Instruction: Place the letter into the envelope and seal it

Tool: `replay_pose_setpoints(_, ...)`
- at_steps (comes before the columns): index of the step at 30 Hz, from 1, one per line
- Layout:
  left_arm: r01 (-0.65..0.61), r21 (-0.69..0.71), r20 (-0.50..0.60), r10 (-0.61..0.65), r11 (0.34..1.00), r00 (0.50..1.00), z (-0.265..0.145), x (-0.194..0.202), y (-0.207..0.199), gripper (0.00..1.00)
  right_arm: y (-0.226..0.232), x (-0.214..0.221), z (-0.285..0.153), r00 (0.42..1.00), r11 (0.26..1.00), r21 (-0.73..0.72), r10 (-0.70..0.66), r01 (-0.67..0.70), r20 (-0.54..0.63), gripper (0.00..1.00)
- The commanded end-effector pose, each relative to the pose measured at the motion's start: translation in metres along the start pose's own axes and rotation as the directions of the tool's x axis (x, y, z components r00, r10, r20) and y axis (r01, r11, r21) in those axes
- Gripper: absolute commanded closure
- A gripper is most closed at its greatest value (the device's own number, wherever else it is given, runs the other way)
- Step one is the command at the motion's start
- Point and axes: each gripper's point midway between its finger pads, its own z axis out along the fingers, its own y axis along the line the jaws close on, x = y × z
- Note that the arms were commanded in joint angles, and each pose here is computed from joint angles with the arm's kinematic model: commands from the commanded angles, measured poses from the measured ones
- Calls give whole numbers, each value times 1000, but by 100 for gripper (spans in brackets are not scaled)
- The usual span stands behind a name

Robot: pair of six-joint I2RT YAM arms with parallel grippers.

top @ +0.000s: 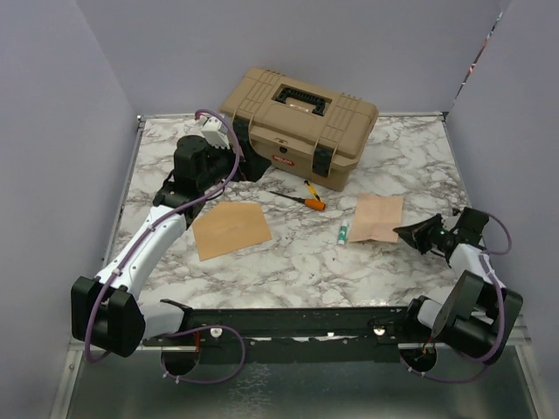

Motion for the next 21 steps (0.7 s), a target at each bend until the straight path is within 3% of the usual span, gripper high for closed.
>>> replay_pose_setpoints(1,15,-16,57,-14,1000,998,3,-21,-3,1,49,-28,-25,990,995,-63,-74,82,122,100)
replay_pose_setpoints(10,121,31,105,-123,992,987,7,-44,-19,1,140,-34,-66,986,943,-305,-93,132,138,100)
replay_pose_setpoints(15,280,106,109,-291,954,951,21,-42,-32,1,175,-32,-82,988,902,-413,-82,128,127,100)
replay_pose_setpoints(21,505,156,-105,-494,849,863,61,8,-47,1,201,-24,-96,988,861,-489,-96,142,118,100)
